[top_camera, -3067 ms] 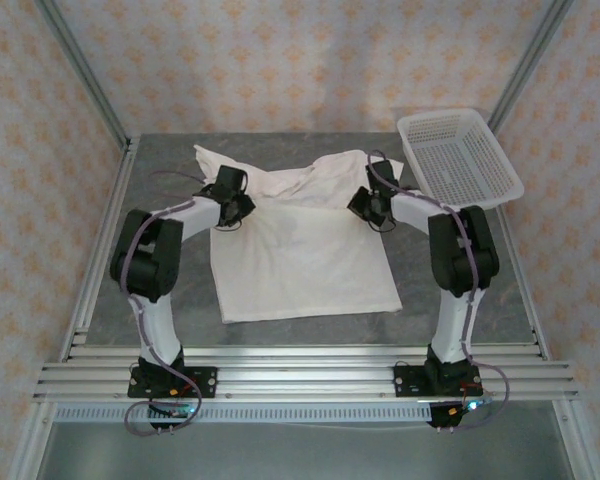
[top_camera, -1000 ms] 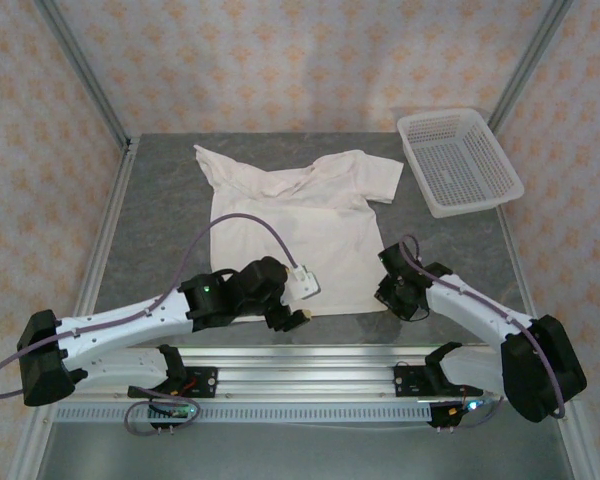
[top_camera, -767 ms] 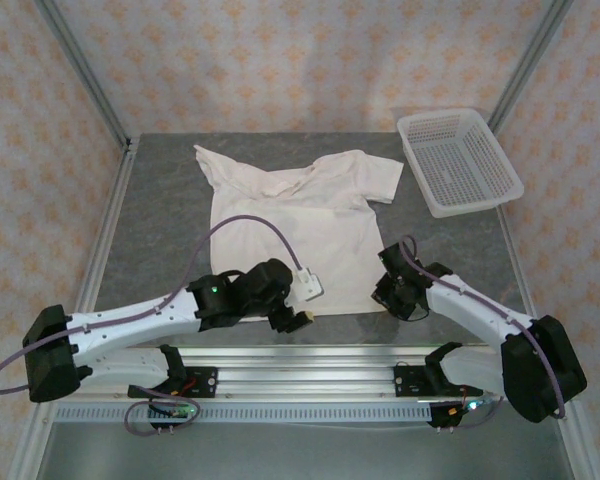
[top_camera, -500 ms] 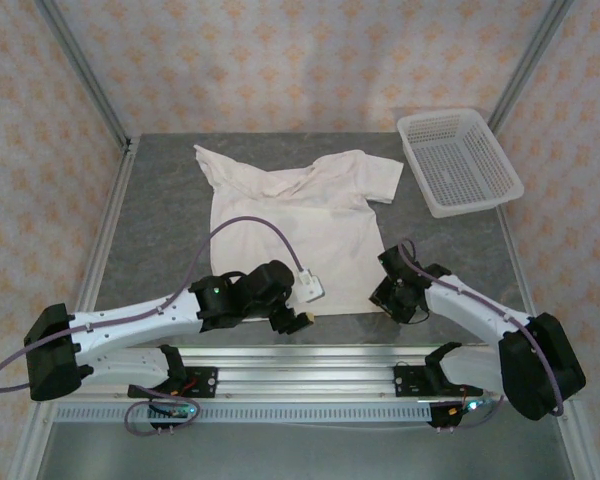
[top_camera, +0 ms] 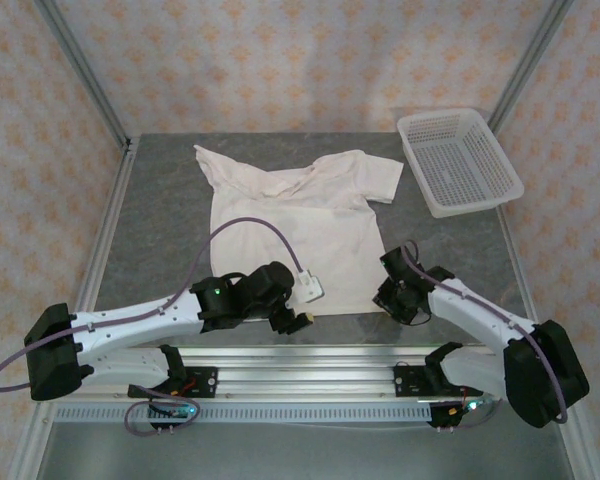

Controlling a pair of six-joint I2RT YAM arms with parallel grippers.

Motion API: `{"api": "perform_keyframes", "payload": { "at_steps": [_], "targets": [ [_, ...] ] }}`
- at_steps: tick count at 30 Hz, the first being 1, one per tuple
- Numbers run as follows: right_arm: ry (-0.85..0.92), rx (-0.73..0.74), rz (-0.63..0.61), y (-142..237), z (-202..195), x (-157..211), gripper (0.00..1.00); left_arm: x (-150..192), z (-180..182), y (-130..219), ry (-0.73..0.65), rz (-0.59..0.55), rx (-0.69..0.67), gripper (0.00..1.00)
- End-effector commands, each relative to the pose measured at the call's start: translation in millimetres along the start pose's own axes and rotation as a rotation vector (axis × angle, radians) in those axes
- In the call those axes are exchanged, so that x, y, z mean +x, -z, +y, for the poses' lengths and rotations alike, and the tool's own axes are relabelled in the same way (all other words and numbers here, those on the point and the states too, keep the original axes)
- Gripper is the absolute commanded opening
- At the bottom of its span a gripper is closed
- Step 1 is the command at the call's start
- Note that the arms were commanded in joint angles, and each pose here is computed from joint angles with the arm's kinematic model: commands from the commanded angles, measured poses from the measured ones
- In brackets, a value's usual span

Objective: Fold the inside-out t-shirt
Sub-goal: Turn the T-shirt inside out at the center of the table.

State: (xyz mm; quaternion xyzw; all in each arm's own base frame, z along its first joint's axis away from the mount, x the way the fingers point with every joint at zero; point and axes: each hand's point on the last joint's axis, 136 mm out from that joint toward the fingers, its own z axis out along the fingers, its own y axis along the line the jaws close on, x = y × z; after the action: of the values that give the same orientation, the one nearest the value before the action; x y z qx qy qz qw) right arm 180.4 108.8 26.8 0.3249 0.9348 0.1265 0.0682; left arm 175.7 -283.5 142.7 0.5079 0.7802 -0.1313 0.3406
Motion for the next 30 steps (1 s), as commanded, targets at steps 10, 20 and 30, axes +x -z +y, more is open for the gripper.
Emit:
{"api": "perform_keyframes", "payload": {
  "at_steps": [10,20,30],
  "targets": [
    [0.011,0.090,-0.027,-2.1,-23.6,-0.9,0.39,1.1,4.4,0.6,0.021,-0.016,-0.037,0.79],
    [0.011,0.053,-0.079,0.0,-10.1,-12.7,0.33,2.1,8.2,-1.8,0.029,0.003,-0.058,0.79],
    [0.015,0.035,-0.054,1.2,-3.6,-9.8,0.30,4.3,8.0,-4.7,0.035,0.010,-0.060,0.79]
  ]
}}
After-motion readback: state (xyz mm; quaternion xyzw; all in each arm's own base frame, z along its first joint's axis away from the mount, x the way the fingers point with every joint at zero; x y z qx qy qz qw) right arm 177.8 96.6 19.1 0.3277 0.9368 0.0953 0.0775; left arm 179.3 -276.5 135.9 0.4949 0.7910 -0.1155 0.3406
